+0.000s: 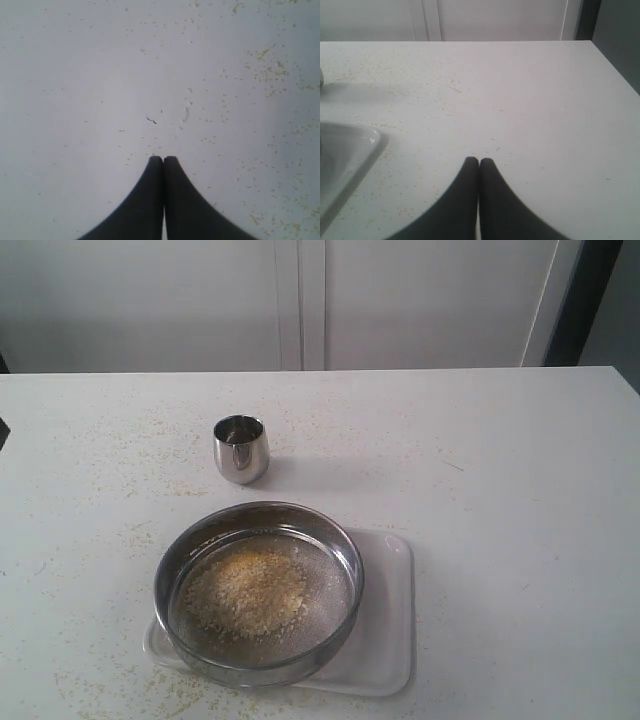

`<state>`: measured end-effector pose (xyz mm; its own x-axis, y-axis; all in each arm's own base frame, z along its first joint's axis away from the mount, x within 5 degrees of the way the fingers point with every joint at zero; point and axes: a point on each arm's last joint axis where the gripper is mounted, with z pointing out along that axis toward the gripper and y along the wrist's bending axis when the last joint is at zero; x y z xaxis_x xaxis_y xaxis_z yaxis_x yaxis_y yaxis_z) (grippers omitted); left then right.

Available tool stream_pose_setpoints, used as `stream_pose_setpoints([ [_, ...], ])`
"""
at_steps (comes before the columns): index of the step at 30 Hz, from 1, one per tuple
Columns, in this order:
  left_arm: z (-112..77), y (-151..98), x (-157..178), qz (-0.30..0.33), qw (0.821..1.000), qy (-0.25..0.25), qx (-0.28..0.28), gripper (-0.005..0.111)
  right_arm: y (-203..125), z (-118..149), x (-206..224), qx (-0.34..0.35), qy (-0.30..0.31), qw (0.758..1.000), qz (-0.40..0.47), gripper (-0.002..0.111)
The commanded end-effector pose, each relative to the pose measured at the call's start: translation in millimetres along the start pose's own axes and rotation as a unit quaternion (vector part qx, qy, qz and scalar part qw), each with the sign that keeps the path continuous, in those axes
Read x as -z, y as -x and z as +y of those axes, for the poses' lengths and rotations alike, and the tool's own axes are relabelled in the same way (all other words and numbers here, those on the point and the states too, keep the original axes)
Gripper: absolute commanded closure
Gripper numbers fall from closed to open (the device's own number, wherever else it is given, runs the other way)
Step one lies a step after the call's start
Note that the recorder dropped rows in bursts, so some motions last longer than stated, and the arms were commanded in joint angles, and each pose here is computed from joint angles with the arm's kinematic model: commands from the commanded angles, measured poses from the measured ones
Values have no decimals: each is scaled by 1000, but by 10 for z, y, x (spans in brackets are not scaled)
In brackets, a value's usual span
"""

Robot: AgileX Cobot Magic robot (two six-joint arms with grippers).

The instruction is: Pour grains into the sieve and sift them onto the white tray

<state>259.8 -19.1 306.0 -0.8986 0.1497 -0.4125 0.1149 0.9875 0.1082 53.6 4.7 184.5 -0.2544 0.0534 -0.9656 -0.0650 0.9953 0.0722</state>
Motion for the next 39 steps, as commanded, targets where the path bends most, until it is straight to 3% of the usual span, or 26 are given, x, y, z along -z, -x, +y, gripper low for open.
stream_pose_setpoints([
  [1,-74,-201,-23,-24,999,-37,28,107,-15,-2,-3,1,0,1000,-2,108],
  [6,-146,-364,-48,-62,994,-71,60,107,-15,-2,-3,1,0,1000,-2,108],
  [14,-146,-481,-59,-129,987,-67,65,107,-15,-4,-3,5,-1,1000,-2,108],
  [30,-150,-509,-66,-113,989,-67,63,107,7,-3,-3,4,0,1000,-14,108],
  [35,-149,-507,-65,-114,989,-67,63,107,126,23,9,-107,22,991,-78,108],
  [39,-149,-503,-64,-117,989,-67,63,107,221,20,29,-131,30,982,-130,108],
])
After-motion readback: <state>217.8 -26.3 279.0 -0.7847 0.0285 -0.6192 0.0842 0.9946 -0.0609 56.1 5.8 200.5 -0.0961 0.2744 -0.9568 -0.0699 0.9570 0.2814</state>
